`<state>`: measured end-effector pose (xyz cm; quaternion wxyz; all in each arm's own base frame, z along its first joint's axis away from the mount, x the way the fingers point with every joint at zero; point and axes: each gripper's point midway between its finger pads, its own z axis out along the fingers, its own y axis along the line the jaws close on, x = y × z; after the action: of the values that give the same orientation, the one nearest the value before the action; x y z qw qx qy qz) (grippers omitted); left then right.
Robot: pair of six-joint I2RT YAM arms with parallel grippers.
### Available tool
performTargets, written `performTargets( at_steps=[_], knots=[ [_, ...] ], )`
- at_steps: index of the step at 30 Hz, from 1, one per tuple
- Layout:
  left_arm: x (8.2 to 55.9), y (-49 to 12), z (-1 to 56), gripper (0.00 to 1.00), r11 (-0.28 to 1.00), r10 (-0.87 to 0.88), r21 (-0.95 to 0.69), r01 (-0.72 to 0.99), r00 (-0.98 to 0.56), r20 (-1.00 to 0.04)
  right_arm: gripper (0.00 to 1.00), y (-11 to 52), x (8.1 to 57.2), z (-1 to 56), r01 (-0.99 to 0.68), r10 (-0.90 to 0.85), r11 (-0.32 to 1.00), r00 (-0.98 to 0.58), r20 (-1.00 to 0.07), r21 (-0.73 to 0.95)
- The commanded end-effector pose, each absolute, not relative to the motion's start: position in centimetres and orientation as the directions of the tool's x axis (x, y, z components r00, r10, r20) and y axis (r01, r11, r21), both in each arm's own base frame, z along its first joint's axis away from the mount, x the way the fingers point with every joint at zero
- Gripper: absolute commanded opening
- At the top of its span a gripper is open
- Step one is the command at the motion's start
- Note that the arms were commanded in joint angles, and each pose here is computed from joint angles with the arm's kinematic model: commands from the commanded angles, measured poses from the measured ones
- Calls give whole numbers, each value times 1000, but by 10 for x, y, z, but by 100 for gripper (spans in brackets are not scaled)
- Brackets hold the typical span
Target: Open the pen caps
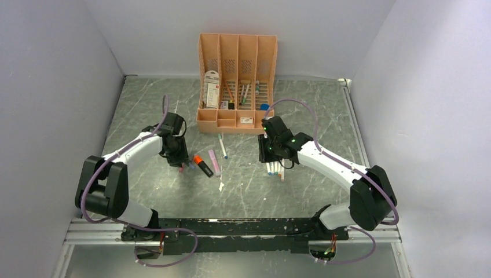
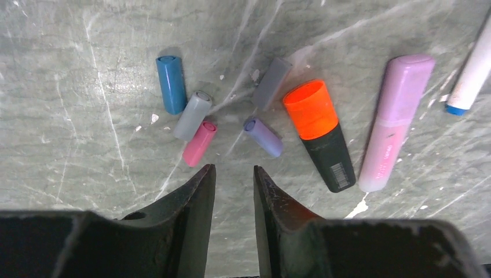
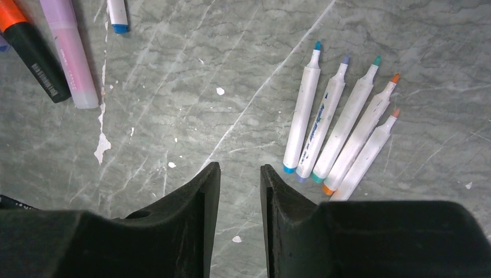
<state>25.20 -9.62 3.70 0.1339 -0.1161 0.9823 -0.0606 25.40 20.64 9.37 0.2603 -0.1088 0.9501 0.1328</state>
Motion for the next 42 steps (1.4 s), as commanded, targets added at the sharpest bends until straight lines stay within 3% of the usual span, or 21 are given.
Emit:
performTargets(
  at_steps=[1, 4, 5, 7, 8, 10, 12, 24, 42],
  knots=[
    [273, -104, 77, 41, 960, -248, -211, -182, -903, -350, 32, 211, 256, 101, -285, -128, 933, -833, -538, 219],
    [281, -113, 114, 49, 951, -246, -276, -138, -881, -405, 33, 220, 260, 104, -306, -142, 925, -829, -540, 226],
    [282, -117, 126, 58, 947, -241, -300, -117, -874, -422, 35, 223, 260, 102, -312, -152, 924, -831, -535, 222],
    [282, -122, 147, 94, 939, -230, -335, -74, -861, -455, 43, 237, 269, 111, -338, -166, 914, -816, -553, 224],
    [281, -123, 156, 100, 936, -224, -347, -55, -854, -470, 52, 242, 271, 111, -351, -179, 910, -813, -554, 221],
    [277, -124, 171, 100, 931, -219, -365, -27, -840, -496, 63, 253, 277, 113, -373, -197, 901, -805, -560, 219],
    [272, -124, 183, 100, 925, -221, -381, -7, -825, -520, 65, 265, 284, 115, -391, -211, 895, -797, -566, 217],
    [240, -127, 213, 100, 890, -230, -450, 70, -785, -575, 47, 334, 319, 73, -477, -352, 870, -780, -518, 127],
    [227, -119, 204, 100, 901, -218, -429, 64, -789, -575, 42, 352, 333, 1, -500, -456, 866, -783, -424, -7]
  ],
)
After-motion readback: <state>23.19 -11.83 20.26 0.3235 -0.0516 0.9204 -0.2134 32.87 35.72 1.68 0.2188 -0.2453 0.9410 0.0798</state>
